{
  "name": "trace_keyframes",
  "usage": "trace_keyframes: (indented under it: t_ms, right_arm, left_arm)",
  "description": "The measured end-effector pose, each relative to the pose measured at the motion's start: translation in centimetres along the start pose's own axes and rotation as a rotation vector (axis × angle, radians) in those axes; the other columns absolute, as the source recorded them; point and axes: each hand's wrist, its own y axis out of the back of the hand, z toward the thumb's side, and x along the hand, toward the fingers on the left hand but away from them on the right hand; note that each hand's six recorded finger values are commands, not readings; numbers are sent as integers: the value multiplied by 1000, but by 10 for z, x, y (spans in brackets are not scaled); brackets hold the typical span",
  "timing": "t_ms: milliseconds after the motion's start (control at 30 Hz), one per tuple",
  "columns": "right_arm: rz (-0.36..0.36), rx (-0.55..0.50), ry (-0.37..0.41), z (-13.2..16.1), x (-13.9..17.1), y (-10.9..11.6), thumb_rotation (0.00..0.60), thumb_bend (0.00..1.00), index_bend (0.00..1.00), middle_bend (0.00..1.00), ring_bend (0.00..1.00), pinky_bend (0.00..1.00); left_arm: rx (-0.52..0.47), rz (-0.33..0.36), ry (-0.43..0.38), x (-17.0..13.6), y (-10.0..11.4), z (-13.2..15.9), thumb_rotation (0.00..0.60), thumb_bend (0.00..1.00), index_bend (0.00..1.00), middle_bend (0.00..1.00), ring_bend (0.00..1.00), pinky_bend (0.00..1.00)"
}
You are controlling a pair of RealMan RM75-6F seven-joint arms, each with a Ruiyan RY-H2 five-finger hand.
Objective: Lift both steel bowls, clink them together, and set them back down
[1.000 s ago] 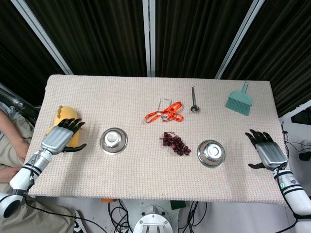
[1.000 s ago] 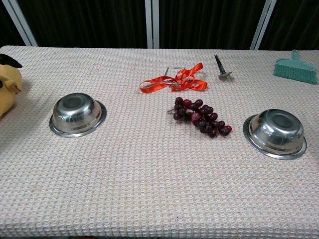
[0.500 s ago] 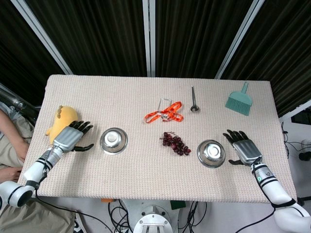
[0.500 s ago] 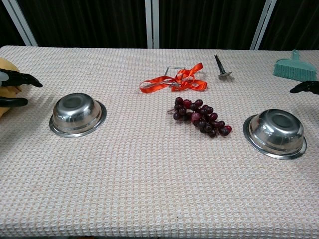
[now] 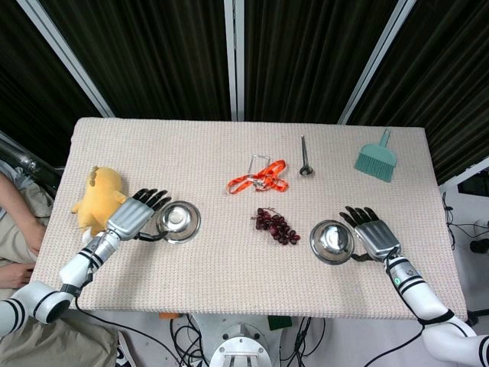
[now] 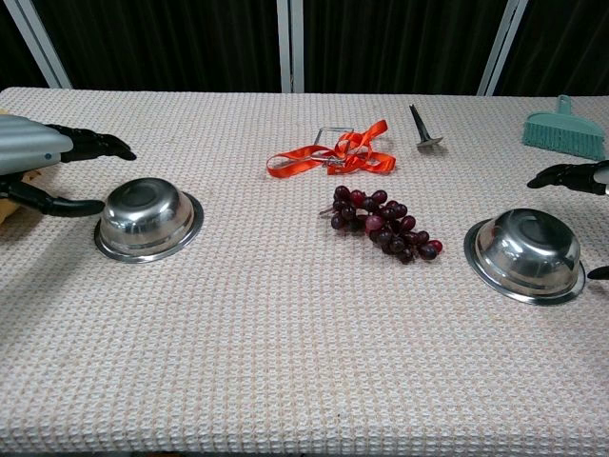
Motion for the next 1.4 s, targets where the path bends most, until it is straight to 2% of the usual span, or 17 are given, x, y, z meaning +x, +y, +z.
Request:
trace_keyframes:
  t_ms: [67, 133, 167, 467, 733, 967, 1167, 1233, 1267, 1400]
  right_arm:
    - [-4, -1, 0, 0, 0, 0, 600, 198, 0, 0, 0, 0]
    - [-4, 1, -1, -2, 0, -1, 600, 197, 0, 0, 0, 0]
    - [-2, 2, -2, -2, -1, -1, 600, 198, 0, 0, 0, 0]
    - [41, 23, 27, 7, -9, -4, 600, 211, 0, 0, 0, 0]
    - [65, 35, 45, 15, -17, -3, 600, 224, 0, 8, 0, 0]
    - [77, 48, 59, 21, -21, -3, 600, 240, 0, 62, 0, 0]
    - [87, 55, 67, 25, -23, -4, 600, 258, 3, 133, 14, 0]
    - [85, 61, 71, 26, -23, -4, 600, 276, 51, 177, 33, 0]
    - [83, 63, 72, 26, -23, -4, 600, 282, 105, 207, 49, 0]
    - [68, 74, 71, 26, -24, -3, 600, 296, 260, 259, 117, 20]
  left_arm:
    - [-2, 27, -14, 3, 1, 4, 519, 220, 0, 0, 9, 300]
    - [-6, 47, -26, 7, 1, 9, 573, 219, 0, 0, 14, 323]
    - [-6, 50, -31, 9, 0, 10, 579, 220, 0, 0, 14, 325]
    - [0, -30, -56, 19, -8, 22, 586, 218, 0, 0, 12, 319]
    - [24, -49, -72, 23, -2, 26, 600, 214, 0, 0, 0, 306]
    - [46, -70, -99, 26, 0, 32, 600, 218, 6, 0, 0, 307]
    - [57, -123, -87, 30, -4, 29, 600, 235, 86, 0, 10, 329]
    - [61, -130, -84, 31, -4, 29, 600, 247, 132, 14, 34, 358]
    - [60, -133, -84, 31, -3, 30, 600, 258, 162, 39, 51, 380]
    - [47, -124, -84, 31, 1, 33, 600, 284, 329, 218, 158, 516]
